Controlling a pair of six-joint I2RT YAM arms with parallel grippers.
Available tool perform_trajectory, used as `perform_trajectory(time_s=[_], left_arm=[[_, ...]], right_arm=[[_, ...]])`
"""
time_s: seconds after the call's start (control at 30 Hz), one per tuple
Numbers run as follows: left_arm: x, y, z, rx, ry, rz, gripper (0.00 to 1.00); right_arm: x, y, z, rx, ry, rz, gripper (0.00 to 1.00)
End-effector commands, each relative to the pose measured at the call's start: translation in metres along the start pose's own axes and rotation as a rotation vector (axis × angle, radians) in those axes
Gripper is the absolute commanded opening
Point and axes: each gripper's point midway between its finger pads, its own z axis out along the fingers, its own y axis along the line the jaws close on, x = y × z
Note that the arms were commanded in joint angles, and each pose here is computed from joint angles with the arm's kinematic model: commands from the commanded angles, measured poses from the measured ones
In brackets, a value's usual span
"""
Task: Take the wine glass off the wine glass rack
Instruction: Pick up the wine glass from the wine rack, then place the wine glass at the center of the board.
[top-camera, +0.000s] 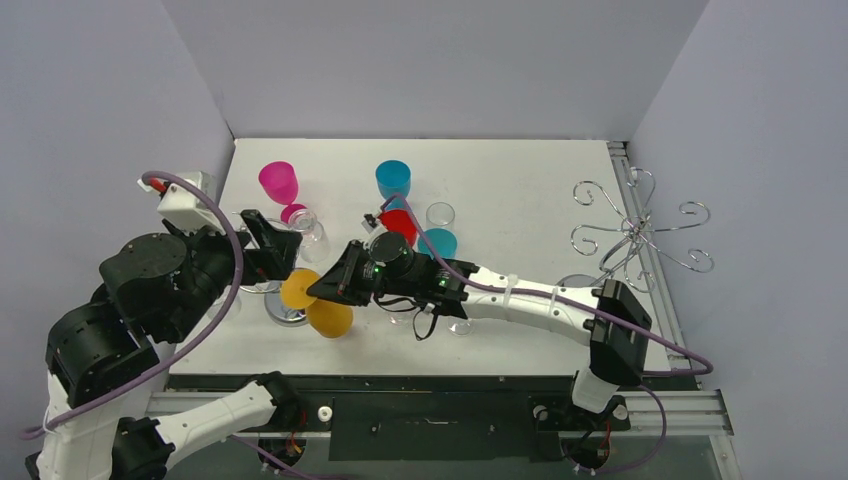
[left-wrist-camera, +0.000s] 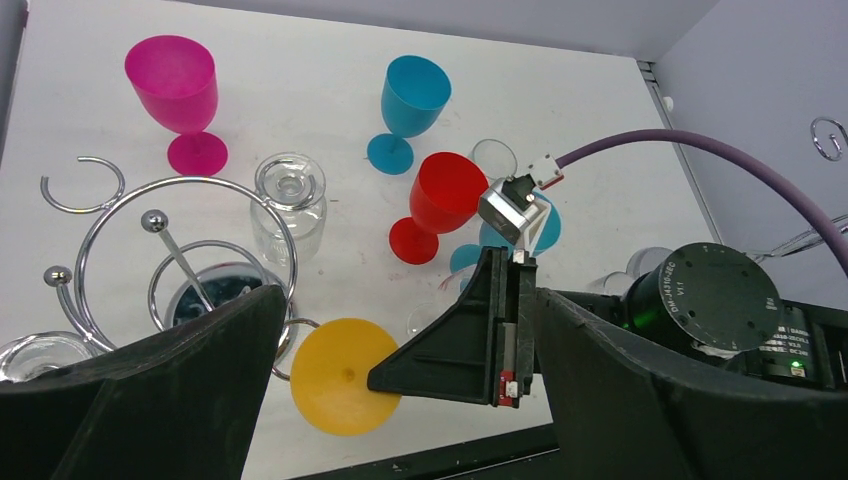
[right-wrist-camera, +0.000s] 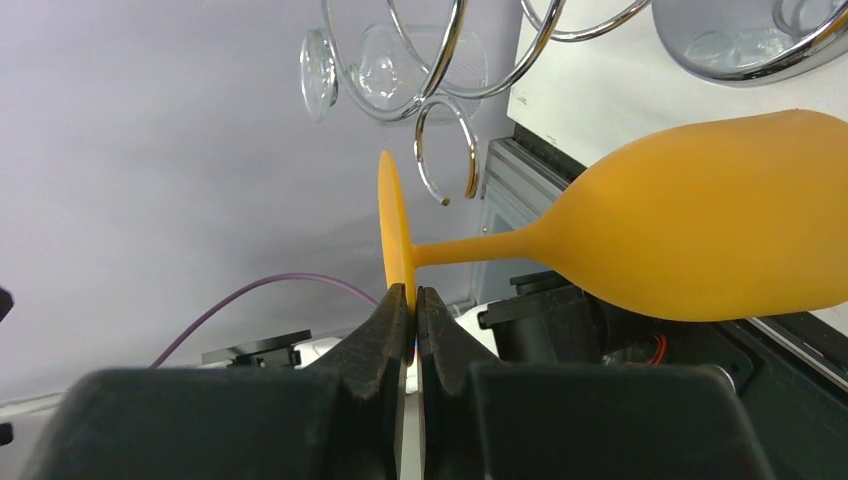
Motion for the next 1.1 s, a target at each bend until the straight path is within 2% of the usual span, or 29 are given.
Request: perform_trajectory(time_s=[0.0,0.27,0.57,0.73,0.87,1.07], left_arm=[[-0.010,-0.013,0.008,0.030,-0.031,-0.022,0.91],[-0.014,-0.024,0.015,0.052,-0.024,-0.027,0.91],[-0.051,-0.046,0.011,0.111,-0.085,-0.059,0.91],[-0.088,-0.075,0.010,0.196,-0.141,-0.075,0.91],[-0.104,-0.103,0.025,0.252,-0.148,-0.067,0.92],[-0.119,-0.129,0.052,0.335,-0.152,-0.097,0.93]], right_arm=[[-0.005,0.036,-0.026,-0.106,-0.036,-0.013,0.00],[-0.008,0.052,-0.064,-0.128,-0.071,-0.026,0.00],[-0.029,0.078,-0.118,-0.152,-0.164,-0.067,0.00],[-0.077,0.105,-0.152,-0.216,-0.280,-0.061,0.00],[-0.120,0.141,-0.192,-0.272,-0.370,-0.099,0.00],[-0.164,0.176,-0.243,-0.401,-0.429,-0.089,0.00]])
